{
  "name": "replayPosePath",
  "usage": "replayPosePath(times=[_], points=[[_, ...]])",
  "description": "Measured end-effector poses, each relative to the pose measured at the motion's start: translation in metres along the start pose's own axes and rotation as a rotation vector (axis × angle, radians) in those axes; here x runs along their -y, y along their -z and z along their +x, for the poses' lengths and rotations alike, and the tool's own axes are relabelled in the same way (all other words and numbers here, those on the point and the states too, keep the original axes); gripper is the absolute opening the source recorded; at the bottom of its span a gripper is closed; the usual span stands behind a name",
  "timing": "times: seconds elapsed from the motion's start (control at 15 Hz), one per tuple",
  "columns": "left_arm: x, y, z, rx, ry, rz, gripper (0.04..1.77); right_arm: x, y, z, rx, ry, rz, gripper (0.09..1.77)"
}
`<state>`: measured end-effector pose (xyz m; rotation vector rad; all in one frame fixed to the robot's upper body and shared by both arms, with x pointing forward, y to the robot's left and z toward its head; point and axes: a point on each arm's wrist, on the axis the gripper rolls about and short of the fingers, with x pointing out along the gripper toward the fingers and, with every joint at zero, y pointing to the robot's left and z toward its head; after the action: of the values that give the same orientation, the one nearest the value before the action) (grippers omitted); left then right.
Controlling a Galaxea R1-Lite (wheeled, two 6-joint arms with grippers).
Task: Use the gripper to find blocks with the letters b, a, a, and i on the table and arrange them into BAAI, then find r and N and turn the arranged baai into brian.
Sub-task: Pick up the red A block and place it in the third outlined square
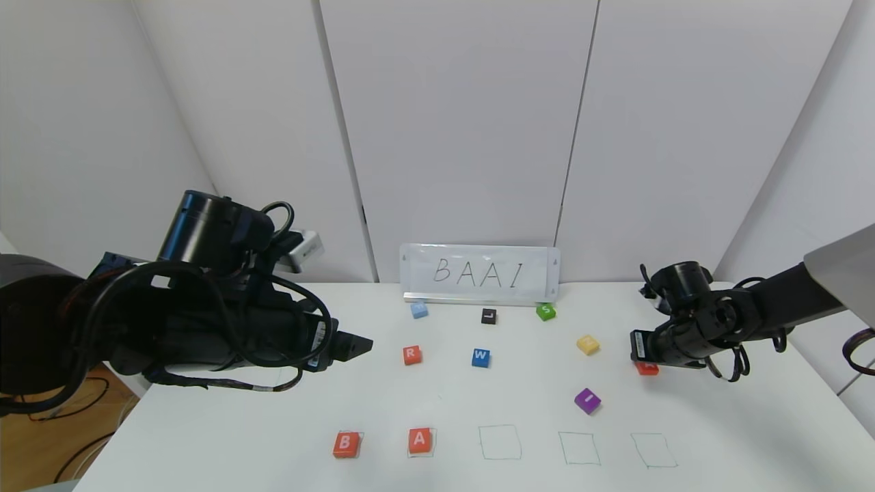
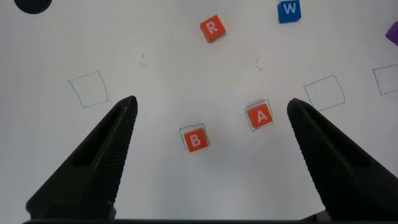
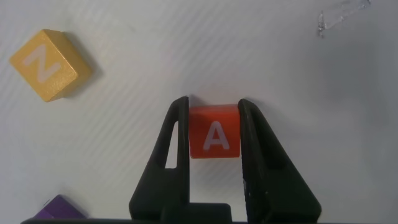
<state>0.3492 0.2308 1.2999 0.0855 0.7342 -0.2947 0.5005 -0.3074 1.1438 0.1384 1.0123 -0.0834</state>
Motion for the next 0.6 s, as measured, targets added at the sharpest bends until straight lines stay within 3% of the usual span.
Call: replayPosePath(times=[0.6], points=[[0.000,0.000,0.000,-0.001,0.001,0.001,1.72,-0.004,0.002,-0.016,0.013,0.001,0.002,0.54]])
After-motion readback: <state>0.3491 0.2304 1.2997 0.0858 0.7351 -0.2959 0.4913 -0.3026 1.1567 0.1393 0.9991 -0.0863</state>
